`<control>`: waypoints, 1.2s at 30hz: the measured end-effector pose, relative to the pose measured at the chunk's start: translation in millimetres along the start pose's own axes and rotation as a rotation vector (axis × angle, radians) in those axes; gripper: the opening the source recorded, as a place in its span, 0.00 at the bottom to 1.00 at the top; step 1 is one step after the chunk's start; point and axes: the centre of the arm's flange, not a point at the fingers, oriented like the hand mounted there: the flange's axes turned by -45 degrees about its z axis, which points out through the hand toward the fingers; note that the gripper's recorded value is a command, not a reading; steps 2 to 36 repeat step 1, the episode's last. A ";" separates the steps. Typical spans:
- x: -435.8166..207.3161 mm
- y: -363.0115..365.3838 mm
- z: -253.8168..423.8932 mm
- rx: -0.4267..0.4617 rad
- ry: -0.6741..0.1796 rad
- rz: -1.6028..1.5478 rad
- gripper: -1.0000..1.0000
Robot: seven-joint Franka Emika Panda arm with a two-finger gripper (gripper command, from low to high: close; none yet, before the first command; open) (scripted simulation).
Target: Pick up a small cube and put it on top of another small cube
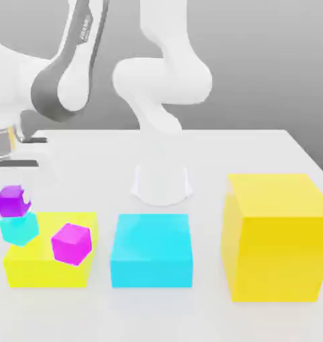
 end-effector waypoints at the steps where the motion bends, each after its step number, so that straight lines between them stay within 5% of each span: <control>1: 0.0 0.0 0.0 0.000 0.000 0.000 1.00; 36: 0.0 0.0 0.0 0.000 0.000 0.000 1.00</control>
